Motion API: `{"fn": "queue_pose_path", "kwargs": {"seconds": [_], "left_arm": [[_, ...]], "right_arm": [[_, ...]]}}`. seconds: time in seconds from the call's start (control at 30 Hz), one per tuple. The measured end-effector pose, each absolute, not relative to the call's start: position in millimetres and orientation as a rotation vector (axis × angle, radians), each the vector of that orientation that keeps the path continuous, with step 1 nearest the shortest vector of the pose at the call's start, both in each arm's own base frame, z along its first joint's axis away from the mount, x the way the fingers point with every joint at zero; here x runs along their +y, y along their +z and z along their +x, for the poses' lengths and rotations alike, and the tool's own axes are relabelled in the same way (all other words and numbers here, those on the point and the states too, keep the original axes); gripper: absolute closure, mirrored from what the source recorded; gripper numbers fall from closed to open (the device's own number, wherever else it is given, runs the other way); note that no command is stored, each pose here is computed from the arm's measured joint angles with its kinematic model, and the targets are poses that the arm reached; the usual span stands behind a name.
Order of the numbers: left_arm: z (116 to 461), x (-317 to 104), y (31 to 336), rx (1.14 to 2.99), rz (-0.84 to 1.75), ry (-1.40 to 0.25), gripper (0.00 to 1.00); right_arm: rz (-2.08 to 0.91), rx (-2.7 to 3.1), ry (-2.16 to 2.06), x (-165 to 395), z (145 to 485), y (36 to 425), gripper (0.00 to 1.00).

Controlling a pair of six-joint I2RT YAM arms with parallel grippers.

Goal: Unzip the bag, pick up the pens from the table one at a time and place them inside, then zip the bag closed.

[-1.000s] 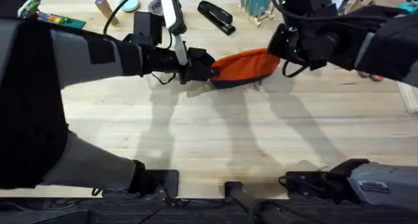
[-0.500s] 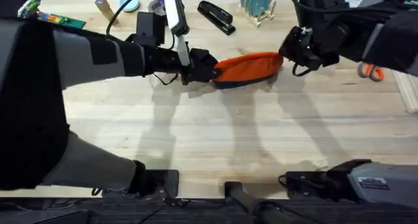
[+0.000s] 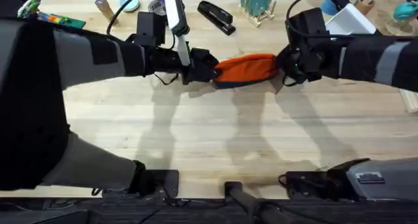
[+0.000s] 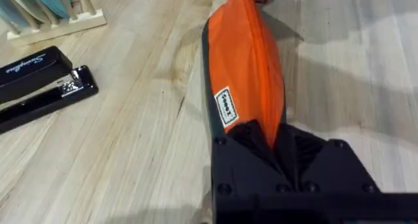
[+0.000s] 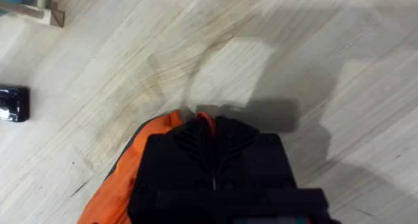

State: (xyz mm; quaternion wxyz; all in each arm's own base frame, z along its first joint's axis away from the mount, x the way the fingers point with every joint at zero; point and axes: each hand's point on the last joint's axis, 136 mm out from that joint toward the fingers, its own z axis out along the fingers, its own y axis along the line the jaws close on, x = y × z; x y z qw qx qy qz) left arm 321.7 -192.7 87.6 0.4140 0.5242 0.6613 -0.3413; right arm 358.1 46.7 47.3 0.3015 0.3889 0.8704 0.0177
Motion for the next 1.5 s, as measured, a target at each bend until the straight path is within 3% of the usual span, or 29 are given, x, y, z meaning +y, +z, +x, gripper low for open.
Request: {"fn": "queue_pose_path", "kwargs": {"seconds": [0.4, 0.43, 0.6, 0.63, 0.67, 0.9, 1.3, 1.37, 1.5], "left_arm": [[321.5, -191.9, 87.2, 1.667, 1.315, -0.860, 0.959], [321.4, -191.6, 86.9, 1.669, 1.314, -0.861, 0.959], [322.0, -190.6, 86.9, 1.671, 1.311, -0.859, 0.959], [321.9, -190.6, 86.9, 1.671, 1.311, -0.859, 0.959], [321.9, -190.5, 86.9, 1.672, 1.311, -0.859, 0.959], [322.0, -190.5, 87.0, 1.671, 1.311, -0.859, 0.959], [321.1, -189.4, 86.0, 1.682, 1.307, -0.865, 0.895], [321.1, -187.3, 85.3, 1.693, 1.298, -0.869, 0.785], [327.7, -174.7, 85.0, 1.748, 1.227, -0.873, 0.188]], "right_arm": [[0.868, 2.331, 0.023, 43.9, 358.8, 66.9, 0.949], [0.852, 2.327, 0.023, 43.0, 358.3, 71.9, 0.880], [0.804, 2.230, 0.036, 33.8, 358.6, 112.7, 0.168], [0.791, 2.209, 0.050, 34.2, 358.4, 122.3, 0.053], [0.782, 2.187, 0.066, 35.1, 357.9, 131.5, 0.020], [0.651, 2.120, 0.202, 49.8, 347.3, 181.5, 0.006], [0.574, 2.258, 0.232, 57.6, 317.7, 171.3, 0.006], [0.572, 2.264, 0.232, 57.8, 316.8, 170.2, 0.005], [0.541, 2.270, 0.219, 57.9, 316.8, 170.5, 0.006]]}}
